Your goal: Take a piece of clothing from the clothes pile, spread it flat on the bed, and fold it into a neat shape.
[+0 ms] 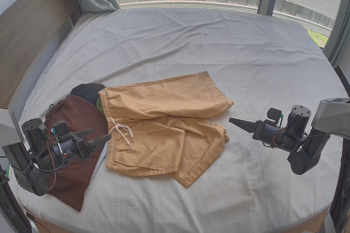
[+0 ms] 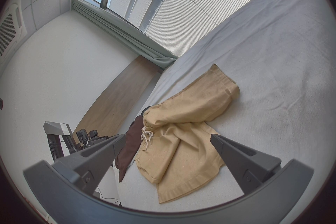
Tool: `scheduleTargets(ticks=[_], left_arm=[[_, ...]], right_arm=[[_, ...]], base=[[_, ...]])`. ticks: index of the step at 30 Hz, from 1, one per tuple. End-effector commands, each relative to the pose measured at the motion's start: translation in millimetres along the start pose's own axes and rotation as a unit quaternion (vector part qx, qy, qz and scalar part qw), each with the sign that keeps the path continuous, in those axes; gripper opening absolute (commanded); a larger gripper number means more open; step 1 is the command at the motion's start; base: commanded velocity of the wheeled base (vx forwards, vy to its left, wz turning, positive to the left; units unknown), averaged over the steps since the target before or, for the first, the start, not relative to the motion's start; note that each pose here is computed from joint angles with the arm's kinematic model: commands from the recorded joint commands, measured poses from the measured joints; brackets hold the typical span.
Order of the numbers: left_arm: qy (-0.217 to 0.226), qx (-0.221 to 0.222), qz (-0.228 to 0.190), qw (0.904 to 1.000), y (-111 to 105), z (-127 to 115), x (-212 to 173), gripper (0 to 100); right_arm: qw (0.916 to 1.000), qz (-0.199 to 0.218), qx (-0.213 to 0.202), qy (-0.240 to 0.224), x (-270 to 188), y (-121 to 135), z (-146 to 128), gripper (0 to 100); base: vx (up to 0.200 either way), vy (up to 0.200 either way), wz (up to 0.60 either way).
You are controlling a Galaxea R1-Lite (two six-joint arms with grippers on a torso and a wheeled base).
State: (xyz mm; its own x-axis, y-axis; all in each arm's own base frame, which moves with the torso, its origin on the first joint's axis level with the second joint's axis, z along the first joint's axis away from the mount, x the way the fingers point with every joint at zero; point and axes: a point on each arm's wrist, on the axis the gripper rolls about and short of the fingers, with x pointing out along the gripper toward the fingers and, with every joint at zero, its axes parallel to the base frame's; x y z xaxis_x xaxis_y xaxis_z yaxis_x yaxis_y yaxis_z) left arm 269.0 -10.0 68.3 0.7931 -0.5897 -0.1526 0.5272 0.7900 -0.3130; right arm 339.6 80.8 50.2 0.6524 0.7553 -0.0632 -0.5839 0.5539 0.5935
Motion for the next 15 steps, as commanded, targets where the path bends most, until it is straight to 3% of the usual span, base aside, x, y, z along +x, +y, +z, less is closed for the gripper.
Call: scheduleTargets(ticks=[1,15], left_arm=[[0.014,0.007,0.001,0.9999,3,-8,3,100],[0.014,0.014,0.002,0.9998,5,-9,4,100]], right_arm=[[0.9996,-0.008,0.017,0.022,7,-11,-17,100],[0.9976,-0.038,0.04,0.042,17,-31,-44,100]], base=[[0.0,0.0,0.0],[0.0,0.0,0.0]])
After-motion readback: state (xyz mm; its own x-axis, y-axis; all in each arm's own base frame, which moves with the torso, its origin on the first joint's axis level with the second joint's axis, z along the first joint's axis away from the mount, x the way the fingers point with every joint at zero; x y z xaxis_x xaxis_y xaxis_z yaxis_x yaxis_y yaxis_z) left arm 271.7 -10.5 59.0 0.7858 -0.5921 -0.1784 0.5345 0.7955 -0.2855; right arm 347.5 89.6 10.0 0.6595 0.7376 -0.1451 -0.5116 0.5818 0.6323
